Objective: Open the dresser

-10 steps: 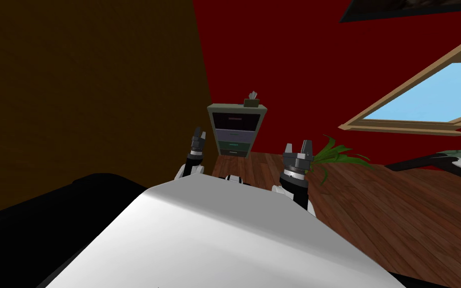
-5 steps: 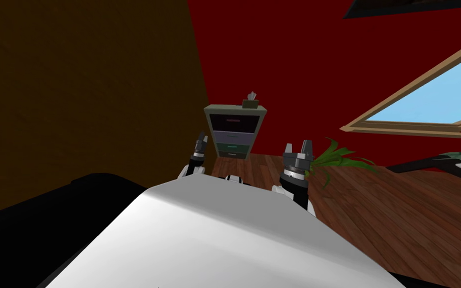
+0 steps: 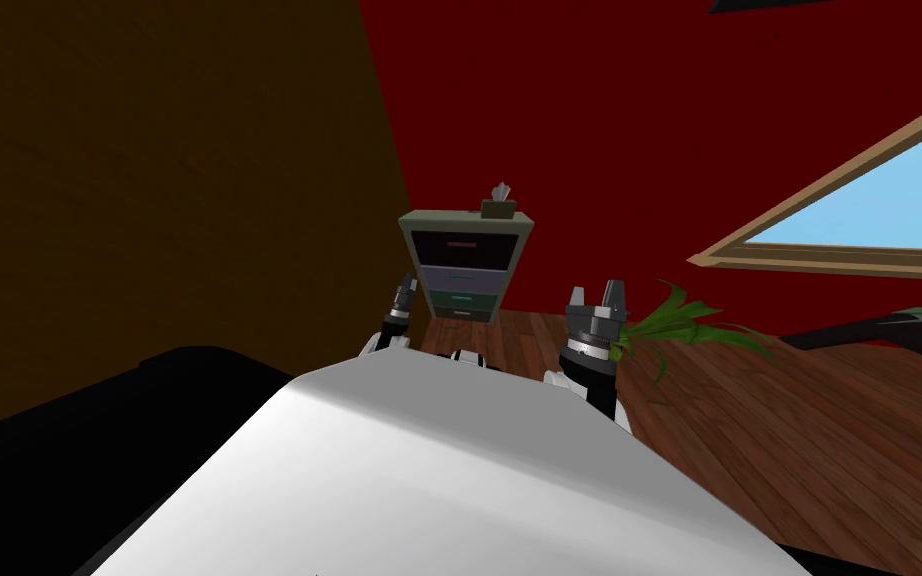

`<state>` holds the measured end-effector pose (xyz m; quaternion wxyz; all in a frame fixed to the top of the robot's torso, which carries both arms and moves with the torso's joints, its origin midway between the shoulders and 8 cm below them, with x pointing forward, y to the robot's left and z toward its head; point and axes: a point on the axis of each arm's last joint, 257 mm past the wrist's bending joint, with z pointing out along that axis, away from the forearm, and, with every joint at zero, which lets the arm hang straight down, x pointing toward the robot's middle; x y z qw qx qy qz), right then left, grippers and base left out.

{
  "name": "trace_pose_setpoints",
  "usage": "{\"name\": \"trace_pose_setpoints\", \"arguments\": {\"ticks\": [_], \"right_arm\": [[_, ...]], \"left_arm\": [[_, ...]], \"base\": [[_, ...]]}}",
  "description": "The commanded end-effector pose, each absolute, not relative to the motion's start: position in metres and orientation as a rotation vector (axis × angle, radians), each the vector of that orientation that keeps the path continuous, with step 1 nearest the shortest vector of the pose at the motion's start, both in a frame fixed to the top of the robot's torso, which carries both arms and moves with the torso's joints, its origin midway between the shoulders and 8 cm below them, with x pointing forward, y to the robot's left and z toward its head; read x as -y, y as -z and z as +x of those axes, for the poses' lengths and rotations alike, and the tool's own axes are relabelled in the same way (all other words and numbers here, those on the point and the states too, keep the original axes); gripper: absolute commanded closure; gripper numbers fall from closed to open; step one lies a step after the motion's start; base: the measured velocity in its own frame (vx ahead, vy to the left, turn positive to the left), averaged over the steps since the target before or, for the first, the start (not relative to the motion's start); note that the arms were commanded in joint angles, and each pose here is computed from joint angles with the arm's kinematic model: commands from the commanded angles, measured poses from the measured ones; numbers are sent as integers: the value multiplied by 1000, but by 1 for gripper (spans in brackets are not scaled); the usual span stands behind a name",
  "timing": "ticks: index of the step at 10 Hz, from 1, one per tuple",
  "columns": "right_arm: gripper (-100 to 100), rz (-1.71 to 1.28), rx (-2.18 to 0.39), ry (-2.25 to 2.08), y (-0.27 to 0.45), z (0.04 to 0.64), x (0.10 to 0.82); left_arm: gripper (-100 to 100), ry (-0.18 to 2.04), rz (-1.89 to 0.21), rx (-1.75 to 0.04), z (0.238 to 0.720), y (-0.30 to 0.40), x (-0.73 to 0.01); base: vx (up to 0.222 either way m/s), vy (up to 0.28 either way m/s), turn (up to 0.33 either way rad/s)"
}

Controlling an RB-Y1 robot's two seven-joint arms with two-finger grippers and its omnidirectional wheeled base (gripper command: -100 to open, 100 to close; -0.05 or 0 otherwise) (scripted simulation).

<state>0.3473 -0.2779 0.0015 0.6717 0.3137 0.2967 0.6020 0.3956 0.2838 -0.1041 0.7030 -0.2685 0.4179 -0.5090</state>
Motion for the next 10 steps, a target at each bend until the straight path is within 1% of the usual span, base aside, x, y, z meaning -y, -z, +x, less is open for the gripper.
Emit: {"name": "trace_pose_setpoints", "arguments": {"ticks": [1,6,10], "right_arm": [[0,706,-668,-1356,-2,347,278],[0,706,-668,-1356,-2,347,278],[0,706,-668,-1356,-2,347,278]], "left_arm": [[-100,1117,-611,-961,400,127,-288],[-100,1090,-653,-1015,404,169,-297],[-100,1070,-686,-1050,406,202,-303]], "base": [[120,0,-19],[96,-19,-7],[122,-20,-11]]}}
